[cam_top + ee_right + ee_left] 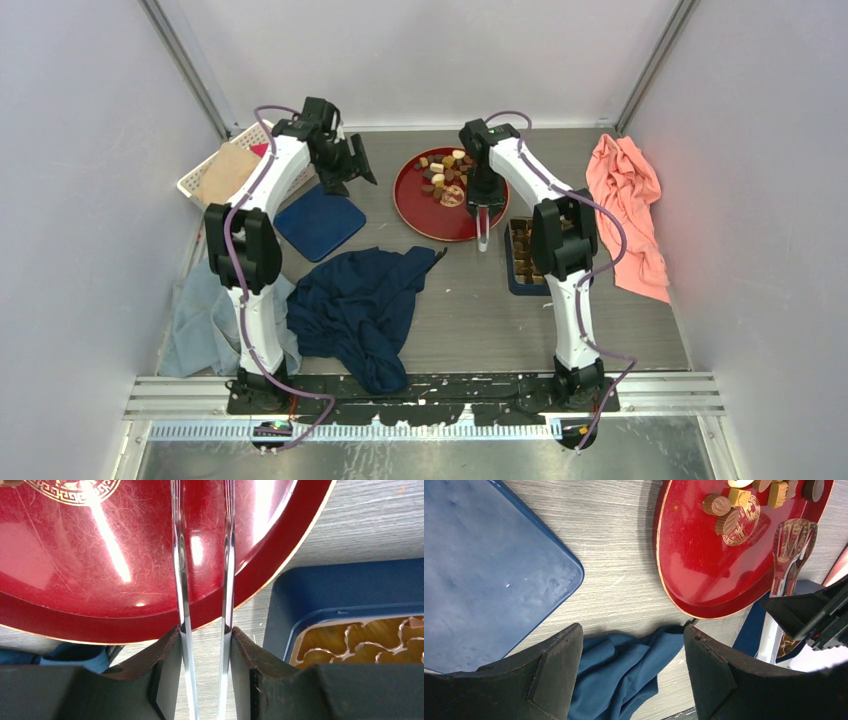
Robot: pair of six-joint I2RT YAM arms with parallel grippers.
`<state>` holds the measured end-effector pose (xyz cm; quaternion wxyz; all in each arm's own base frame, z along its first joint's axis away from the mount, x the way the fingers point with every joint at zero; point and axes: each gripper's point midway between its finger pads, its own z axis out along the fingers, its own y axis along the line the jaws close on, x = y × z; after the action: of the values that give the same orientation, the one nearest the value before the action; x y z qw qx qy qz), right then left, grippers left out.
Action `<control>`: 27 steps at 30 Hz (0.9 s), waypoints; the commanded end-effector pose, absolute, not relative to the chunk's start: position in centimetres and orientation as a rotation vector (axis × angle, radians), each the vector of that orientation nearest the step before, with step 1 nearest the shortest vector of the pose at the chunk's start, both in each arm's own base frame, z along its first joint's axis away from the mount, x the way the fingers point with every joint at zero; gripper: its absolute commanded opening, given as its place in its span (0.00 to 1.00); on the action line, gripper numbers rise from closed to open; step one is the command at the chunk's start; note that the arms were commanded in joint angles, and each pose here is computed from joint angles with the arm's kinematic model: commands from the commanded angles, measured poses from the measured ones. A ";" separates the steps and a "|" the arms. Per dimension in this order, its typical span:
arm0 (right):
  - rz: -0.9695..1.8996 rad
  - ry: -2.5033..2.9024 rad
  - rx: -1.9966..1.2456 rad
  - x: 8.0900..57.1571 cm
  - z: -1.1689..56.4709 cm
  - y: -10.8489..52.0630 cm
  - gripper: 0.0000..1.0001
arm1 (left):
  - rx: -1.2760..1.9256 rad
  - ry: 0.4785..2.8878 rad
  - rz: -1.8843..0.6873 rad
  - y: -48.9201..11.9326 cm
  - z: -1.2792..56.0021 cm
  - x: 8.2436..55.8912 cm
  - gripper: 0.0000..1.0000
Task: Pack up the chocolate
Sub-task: Pick up the fake chocolate from the plate.
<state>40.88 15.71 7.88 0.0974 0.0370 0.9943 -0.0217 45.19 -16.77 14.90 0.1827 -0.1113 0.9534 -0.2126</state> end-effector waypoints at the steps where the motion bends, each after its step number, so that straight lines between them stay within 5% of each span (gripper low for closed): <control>1: -0.022 2.896 0.043 42.1 9.2 16.6 0.44 | -0.283 2.621 -0.602 -16.0 17.4 45.5 0.74; 27: -0.003 2.897 0.069 45.0 6.9 17.2 0.48 | -0.296 2.609 -0.602 -16.1 18.0 46.3 0.74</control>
<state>43.07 16.93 4.55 0.0838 0.0143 0.9963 -0.0151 45.42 -16.34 15.35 0.1872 -0.1140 0.9526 -0.2108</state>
